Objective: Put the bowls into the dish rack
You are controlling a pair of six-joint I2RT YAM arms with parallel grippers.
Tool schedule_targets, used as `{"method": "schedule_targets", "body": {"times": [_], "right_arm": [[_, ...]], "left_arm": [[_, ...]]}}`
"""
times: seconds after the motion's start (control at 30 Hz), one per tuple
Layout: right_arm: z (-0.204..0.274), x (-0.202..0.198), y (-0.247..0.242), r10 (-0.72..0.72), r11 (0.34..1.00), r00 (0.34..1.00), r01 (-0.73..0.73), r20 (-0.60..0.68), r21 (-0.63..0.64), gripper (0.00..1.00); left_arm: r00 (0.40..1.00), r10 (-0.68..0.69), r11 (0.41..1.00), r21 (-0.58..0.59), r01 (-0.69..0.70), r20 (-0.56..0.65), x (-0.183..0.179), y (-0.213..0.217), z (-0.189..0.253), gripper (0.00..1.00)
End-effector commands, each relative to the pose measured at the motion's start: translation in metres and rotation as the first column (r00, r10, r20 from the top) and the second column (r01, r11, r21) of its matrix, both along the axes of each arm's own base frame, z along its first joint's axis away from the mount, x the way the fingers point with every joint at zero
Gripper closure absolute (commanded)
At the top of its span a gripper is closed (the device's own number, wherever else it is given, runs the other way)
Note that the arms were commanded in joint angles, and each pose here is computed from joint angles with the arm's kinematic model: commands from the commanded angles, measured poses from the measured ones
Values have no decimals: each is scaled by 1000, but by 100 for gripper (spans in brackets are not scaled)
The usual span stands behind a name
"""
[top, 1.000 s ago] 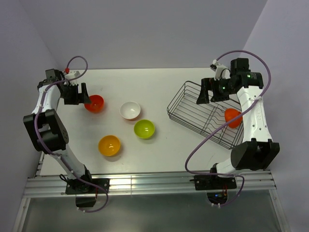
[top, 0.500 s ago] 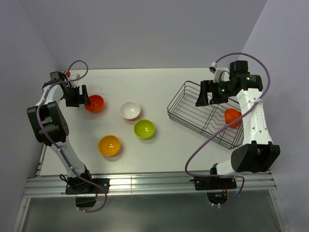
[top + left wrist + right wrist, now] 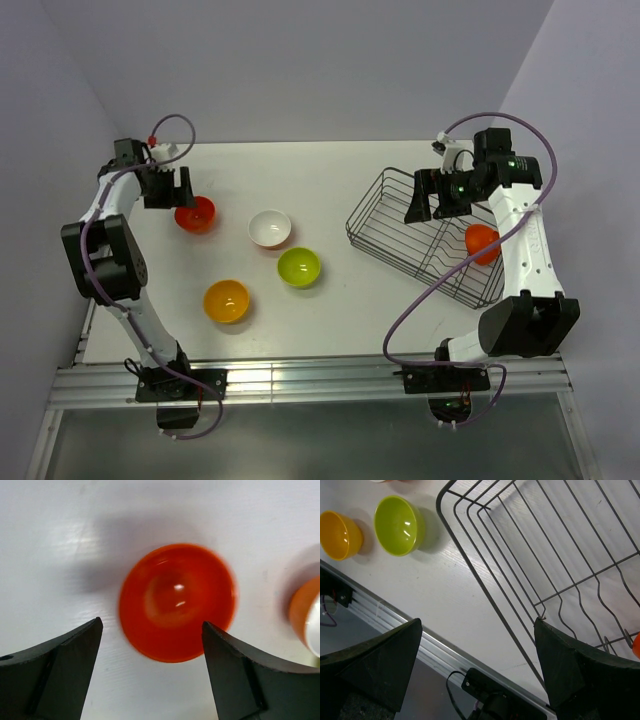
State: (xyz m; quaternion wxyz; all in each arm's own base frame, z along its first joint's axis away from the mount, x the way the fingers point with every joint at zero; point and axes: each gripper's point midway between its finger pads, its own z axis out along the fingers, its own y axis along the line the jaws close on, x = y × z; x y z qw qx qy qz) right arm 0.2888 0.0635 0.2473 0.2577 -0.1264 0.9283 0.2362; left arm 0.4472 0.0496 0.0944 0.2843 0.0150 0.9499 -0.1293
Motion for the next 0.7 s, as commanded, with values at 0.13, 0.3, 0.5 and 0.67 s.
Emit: {"method": "schedule_targets", "body": {"times": [0.13,0.3,0.5,0.67], "right_arm": [[2,0,1,0,1000,1000,0,29,-9,0],[0,-2,-2,-6,1000,1000,6,29,-26,0],[-1,-5,-4,-7,999,999,9,33,-39,0],[-6,-5,-4,-7,999,1000,8,25,-40,0]], "left_arm": [[941,-282,959,69,274,186,16,-107,63,14],[910,-396,918,77,389,123,11,-167,37,14],[902,-426,904,81,420,76,13,-187,19,17],[888,-460,886,62,459,-6,2,-194,-9,22]]}}
